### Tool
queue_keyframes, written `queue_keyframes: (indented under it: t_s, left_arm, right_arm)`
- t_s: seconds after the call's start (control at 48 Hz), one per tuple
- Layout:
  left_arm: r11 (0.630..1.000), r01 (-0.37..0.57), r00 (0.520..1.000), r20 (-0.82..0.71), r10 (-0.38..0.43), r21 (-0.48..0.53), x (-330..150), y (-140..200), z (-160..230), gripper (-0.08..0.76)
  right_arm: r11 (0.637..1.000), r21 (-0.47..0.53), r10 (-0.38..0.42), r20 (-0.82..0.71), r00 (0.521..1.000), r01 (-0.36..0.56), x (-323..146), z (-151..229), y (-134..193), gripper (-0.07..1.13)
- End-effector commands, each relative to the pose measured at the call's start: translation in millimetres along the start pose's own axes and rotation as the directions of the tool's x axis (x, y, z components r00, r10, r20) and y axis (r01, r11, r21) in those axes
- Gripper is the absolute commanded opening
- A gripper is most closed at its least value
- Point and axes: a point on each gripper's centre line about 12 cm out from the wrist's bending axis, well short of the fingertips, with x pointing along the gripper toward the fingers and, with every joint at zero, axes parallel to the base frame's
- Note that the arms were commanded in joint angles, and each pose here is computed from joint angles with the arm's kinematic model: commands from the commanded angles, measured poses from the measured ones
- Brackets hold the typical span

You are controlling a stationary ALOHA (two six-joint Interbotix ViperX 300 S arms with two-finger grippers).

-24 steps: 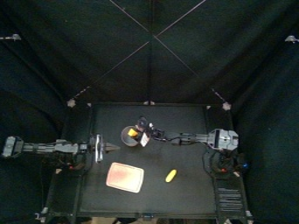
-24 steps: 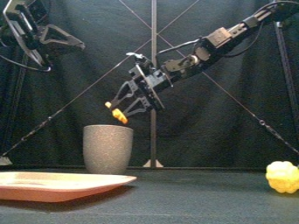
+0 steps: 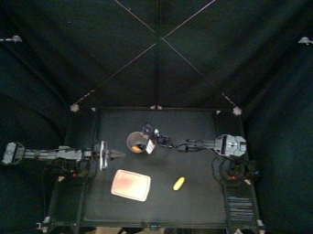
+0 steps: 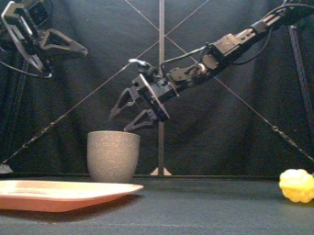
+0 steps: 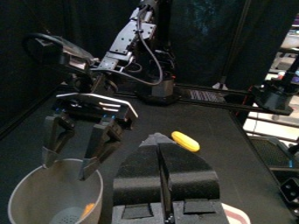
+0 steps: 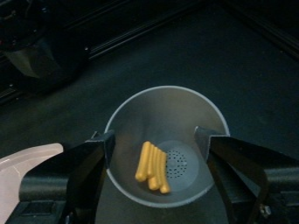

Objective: Pick the fries then place it in the grey bowl
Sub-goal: Drop fries in the grey bowl and return to neutral

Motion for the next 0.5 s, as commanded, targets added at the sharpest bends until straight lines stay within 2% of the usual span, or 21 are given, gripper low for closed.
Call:
queue_keyframes:
  t_s: [0.021,0.167,0.354,0.5]
  left_arm:
    - [1.000,-0.001,1.000,0.017,0.001,-0.002,1.3,0.0,4.8,-0.021]
    - [1.000,-0.002,1.000,0.012,0.002,0.000,1.0,0.2,3.0,-0.022]
    - [1.000,-0.003,1.000,0.017,0.003,0.004,0.9,0.4,3.6,-0.021]
    - [1.000,-0.015,0.999,0.030,0.014,0.009,0.9,2.9,5.2,-0.021]
  right_arm:
    - [0.997,-0.049,0.064,0.121,0.991,-0.059,-32.3,31.1,21.3,1.03]
    - [0.983,-0.125,0.155,0.174,0.972,-0.134,-69.5,20.8,43.0,1.03]
    - [0.981,-0.087,0.189,0.208,0.960,-0.174,-119.0,-7.1,44.2,1.03]
    - [0.969,-0.116,0.241,0.265,0.934,-0.218,-155.3,-21.2,48.0,1.03]
